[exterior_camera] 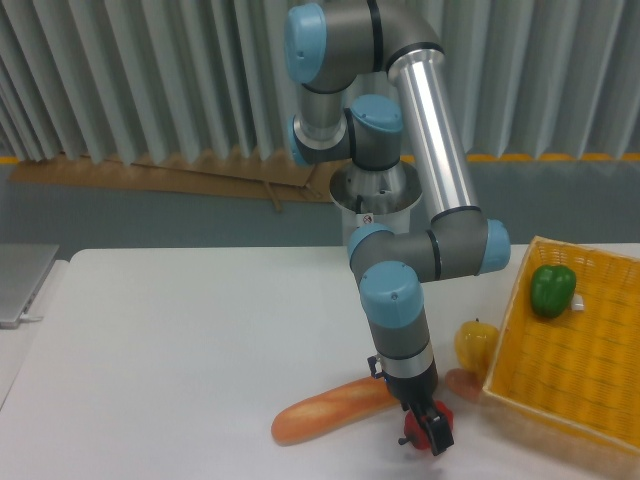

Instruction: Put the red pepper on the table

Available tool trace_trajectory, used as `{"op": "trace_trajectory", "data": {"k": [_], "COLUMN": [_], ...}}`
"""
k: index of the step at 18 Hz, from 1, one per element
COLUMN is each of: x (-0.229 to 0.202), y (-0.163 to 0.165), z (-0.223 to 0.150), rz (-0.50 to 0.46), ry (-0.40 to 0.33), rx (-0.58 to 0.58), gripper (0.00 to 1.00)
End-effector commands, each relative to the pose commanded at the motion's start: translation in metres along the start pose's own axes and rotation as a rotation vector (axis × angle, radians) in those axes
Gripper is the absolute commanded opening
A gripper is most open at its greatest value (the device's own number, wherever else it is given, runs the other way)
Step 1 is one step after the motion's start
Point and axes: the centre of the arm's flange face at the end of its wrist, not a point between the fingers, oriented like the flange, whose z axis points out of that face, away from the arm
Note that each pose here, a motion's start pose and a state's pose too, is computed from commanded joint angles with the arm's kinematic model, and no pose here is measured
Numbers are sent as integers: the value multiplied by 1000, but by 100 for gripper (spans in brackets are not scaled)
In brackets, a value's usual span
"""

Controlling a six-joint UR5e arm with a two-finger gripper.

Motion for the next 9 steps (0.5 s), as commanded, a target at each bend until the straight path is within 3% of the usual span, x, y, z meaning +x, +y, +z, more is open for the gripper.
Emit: {"op": "trace_trajectory", "data": {"k": [6,9], "x": [-9,-25], "y": [16,29], "z": [10,15], "rz": [-21,-43], "ry": [15,-33], "rx": [-3,13], "gripper": [100,100]}}
